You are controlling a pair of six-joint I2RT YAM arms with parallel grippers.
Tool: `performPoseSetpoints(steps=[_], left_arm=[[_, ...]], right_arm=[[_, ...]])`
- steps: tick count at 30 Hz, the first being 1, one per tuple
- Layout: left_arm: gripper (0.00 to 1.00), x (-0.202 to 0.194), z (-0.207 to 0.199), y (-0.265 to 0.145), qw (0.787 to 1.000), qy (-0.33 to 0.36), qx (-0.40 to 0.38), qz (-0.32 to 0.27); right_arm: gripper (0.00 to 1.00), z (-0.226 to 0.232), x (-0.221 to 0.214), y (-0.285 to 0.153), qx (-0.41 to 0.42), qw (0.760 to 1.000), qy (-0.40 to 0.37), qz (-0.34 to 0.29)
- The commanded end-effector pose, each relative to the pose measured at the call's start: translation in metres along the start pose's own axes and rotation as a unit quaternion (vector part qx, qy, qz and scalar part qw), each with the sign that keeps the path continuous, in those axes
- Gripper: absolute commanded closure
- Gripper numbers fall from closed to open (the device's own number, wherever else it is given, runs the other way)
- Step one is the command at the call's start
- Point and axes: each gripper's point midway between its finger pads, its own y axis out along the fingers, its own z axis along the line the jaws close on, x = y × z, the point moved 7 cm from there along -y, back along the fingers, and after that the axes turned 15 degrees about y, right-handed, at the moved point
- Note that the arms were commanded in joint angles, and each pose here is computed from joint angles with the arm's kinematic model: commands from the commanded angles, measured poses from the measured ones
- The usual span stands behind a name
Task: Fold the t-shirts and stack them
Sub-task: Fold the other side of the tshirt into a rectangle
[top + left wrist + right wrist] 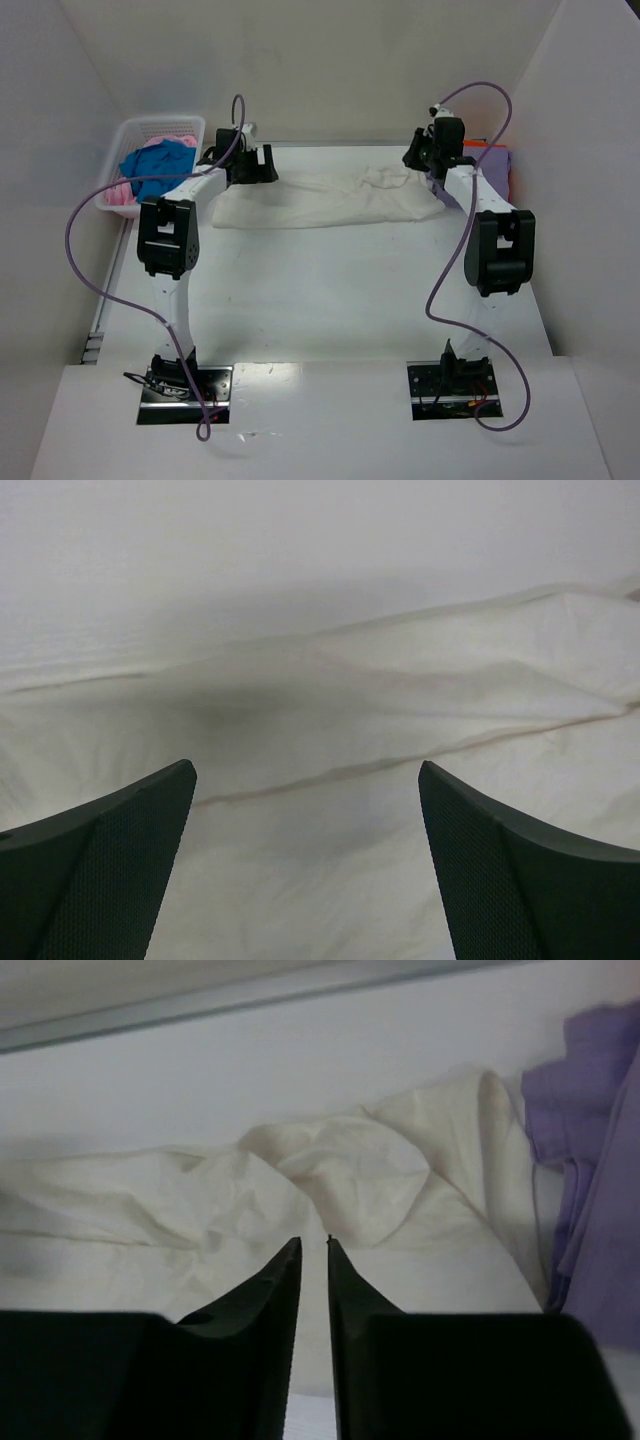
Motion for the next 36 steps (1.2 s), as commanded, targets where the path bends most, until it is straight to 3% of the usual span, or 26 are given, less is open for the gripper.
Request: performPoseSetpoints(steps=[1,2,5,9,15,27,36], left_arm=[[0.0,0.01,-0.004,0.009,0.999,0.014,-0.021,-0.02],[0.0,0.008,-0.003,0.013,0.999,0.014,-0.021,-0.02],[0.0,0.002,-0.007,0.019,1.0,0.015,-0.025,-0.011],[0.0,-0.008,-0.012,0.022,1.0,0.013,-0.026,0.012],[0.0,-0.03,-0.012,0.025,0.999,0.0,-0.022,0.049],[0.0,-0.046,-0.015,0.024,0.997,0.002,-0.018,0.082],[0.0,-0.053,-0.014,0.025,0.995,0.003,-0.019,0.096]], right_arm=[[0.81,-0.015,-0.027,0.002,0.0,1.0,0.011,0.03],[0.88,-0.02,-0.037,0.008,-0.004,0.999,0.018,0.044],[0.92,-0.03,-0.053,0.016,-0.014,0.997,0.023,0.07],[0.92,-0.046,-0.076,0.032,-0.039,0.992,0.032,0.112],[0.91,-0.051,-0.08,0.047,-0.044,0.991,0.03,0.121],[0.85,-0.046,-0.063,0.096,-0.022,0.991,0.029,0.126],[0.84,-0.016,-0.053,0.134,0.015,0.992,0.025,0.122]])
